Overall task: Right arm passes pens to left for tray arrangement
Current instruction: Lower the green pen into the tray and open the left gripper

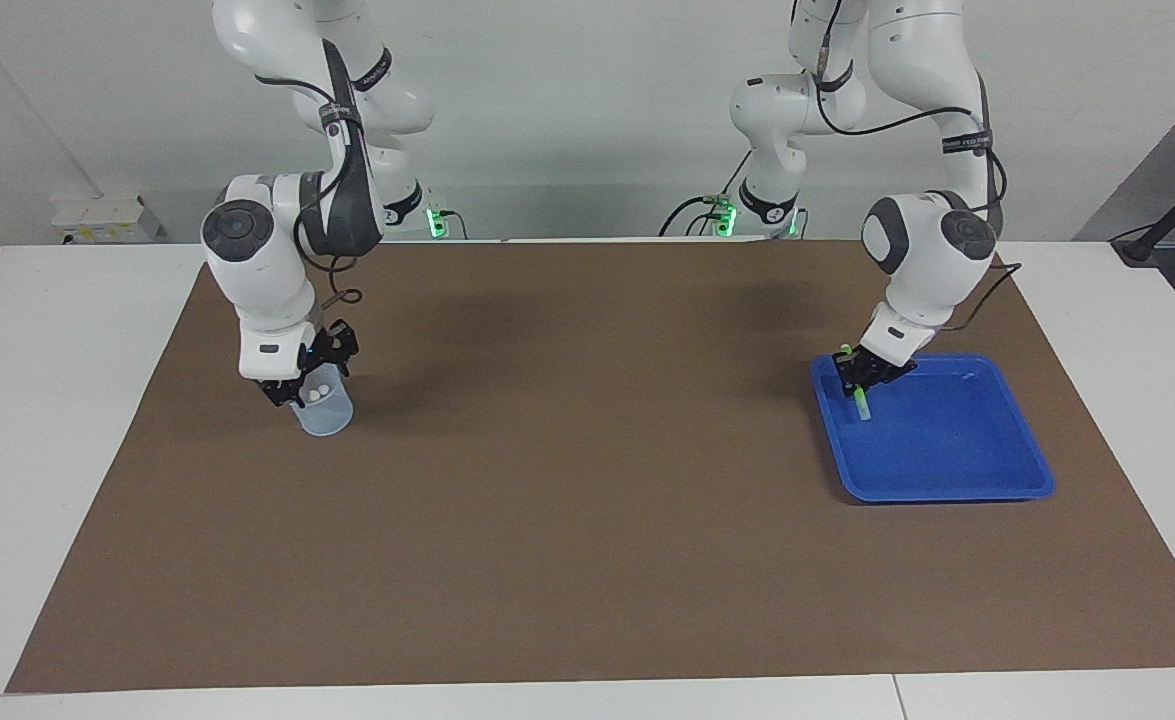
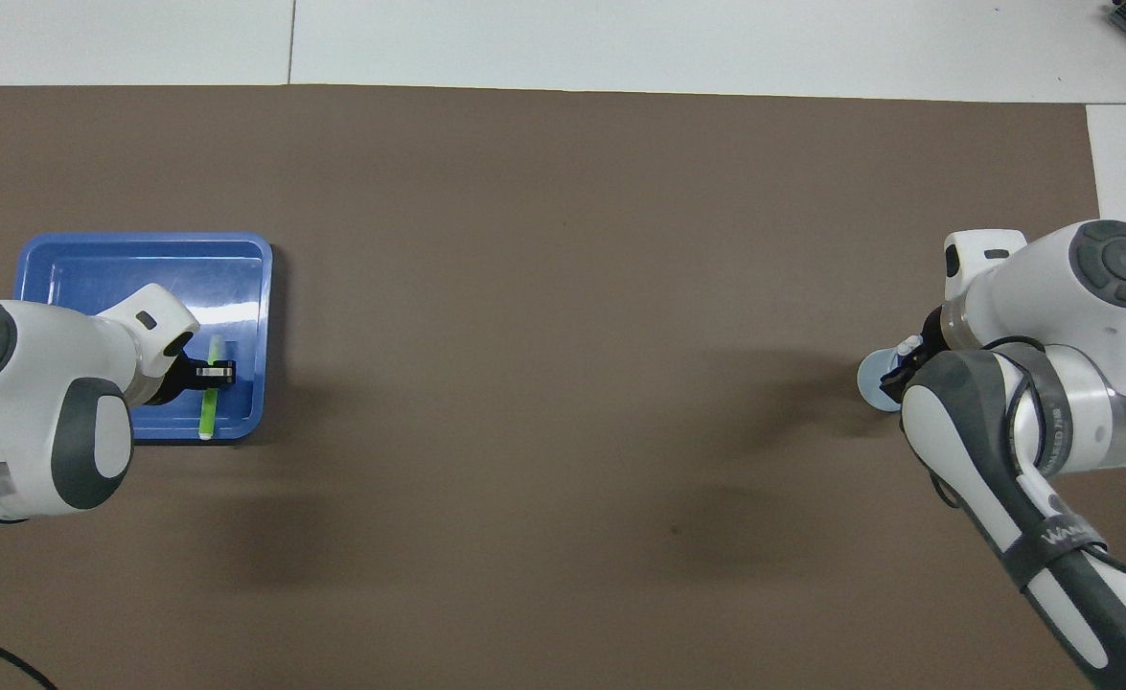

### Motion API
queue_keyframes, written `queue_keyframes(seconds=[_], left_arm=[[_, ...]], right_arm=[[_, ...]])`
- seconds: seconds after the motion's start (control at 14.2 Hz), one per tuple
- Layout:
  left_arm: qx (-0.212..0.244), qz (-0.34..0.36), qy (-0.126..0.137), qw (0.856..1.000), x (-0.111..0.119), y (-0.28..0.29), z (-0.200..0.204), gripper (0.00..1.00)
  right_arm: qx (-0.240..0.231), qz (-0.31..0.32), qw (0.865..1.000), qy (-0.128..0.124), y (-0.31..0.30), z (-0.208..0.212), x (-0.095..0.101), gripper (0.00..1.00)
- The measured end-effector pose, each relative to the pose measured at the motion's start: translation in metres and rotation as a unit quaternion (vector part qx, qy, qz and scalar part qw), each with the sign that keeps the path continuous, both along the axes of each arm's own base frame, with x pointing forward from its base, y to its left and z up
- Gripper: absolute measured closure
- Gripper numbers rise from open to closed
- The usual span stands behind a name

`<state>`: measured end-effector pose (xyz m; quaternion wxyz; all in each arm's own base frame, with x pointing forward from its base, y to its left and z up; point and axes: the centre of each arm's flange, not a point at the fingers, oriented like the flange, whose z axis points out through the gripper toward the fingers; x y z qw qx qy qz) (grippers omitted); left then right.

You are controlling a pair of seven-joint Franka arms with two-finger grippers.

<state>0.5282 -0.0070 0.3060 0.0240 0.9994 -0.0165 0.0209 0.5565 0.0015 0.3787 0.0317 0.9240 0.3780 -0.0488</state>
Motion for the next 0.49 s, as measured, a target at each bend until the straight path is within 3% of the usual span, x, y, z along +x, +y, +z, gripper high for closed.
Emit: queue_keyframes(seconds=[0.14,0.35,0.49], left_arm=[[0.001,0.000,-0.008,1.000,0.0050,0.0002,-0.0026,0.83],[0.002,0.001,-0.016,1.000,0.0086,0.0003,-0.0048,0.83],[0.002,0.001,-0.014,1.000,0.0105,0.0003,-0.0041,0.83]], right_arm=[[0.000,0.001,1.000,-0.002,0.0006,0.0020,-0.0002,0.30],[0.000,0.001,1.000,-0.002,0.0014,0.0025,-0.0005,0.30],[0.000,0.002,1.000,-0.006,0.0017,0.0038,0.0003,0.40]])
